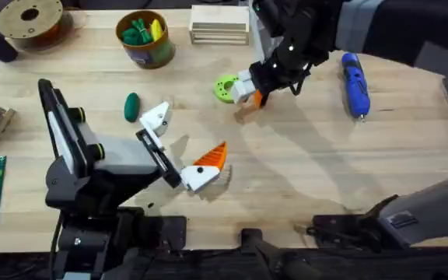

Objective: Pick up the gripper from the table and insert it into the empty holder that is missing its gripper. Then pick up a screw, insert it into the mounting hole, and use the screwdriver to tighten it. Finally, clean up the table by picking up the vegetable and placing it into the bucket.

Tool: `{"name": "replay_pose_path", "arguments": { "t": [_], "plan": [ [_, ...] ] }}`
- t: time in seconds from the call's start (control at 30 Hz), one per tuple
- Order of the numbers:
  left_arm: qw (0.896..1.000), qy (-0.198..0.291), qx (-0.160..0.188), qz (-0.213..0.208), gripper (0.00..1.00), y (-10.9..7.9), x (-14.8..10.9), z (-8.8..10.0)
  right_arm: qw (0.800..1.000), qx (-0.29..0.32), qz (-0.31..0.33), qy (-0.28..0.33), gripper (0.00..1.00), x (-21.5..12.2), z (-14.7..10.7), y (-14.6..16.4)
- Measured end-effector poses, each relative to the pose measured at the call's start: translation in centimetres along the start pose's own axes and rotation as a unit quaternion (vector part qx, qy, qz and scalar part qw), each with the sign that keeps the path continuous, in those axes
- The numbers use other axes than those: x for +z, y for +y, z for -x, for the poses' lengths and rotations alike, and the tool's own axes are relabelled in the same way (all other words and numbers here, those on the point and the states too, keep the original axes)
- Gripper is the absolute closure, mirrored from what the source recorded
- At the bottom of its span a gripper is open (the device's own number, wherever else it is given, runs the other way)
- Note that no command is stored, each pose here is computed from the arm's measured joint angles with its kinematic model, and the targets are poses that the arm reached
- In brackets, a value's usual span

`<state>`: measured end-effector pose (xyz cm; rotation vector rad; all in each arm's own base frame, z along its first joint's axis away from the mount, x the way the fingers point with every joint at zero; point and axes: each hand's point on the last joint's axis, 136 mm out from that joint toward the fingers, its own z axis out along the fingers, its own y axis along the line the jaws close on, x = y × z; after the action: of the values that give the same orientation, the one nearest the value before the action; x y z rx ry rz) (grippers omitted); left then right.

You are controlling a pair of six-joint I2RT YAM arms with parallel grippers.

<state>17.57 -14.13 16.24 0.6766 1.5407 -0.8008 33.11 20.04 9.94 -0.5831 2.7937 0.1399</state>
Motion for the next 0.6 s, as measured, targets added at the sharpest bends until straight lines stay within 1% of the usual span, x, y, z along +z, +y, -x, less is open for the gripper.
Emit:
{"name": "replay_pose_path", "arguments": {
  "t": [0.2,0.3,0.37,0.4,0.43,0.5,0.6],
  "plan": [
    [1.0,0.0,0.0,0.0,0.014,0.0,0.0,0.0,1.0,0.0,0.0,0.002,0.028,0.2,-0.1,0.0],
    [1.0,0.0,0.0,0.0,0.014,0.0,0.0,0.0,1.0,0.0,-0.002,0.012,0.029,0.9,-0.3,0.0],
    [1.0,0.0,0.0,0.0,0.013,0.0,0.0,0.0,1.0,0.0,-0.002,0.018,0.059,1.3,-0.5,-0.1],
    [1.0,0.0,0.0,0.0,0.014,0.0,0.0,0.0,1.0,-0.001,-0.003,0.02,0.103,1.4,-0.5,-0.1],
    [1.0,0.0,0.0,0.0,0.014,0.0,0.0,0.0,1.0,-0.002,-0.003,0.021,0.184,1.5,-0.5,-0.1],
    [1.0,0.0,0.0,0.0,0.014,0.0,0.0,0.0,1.0,-0.003,-0.003,0.021,0.453,1.5,-0.6,-0.1],
    [1.0,0.0,0.0,0.0,0.014,0.0,0.0,0.0,1.0,-0.003,-0.003,0.021,0.892,1.5,-0.5,-0.1]
  ]
}}
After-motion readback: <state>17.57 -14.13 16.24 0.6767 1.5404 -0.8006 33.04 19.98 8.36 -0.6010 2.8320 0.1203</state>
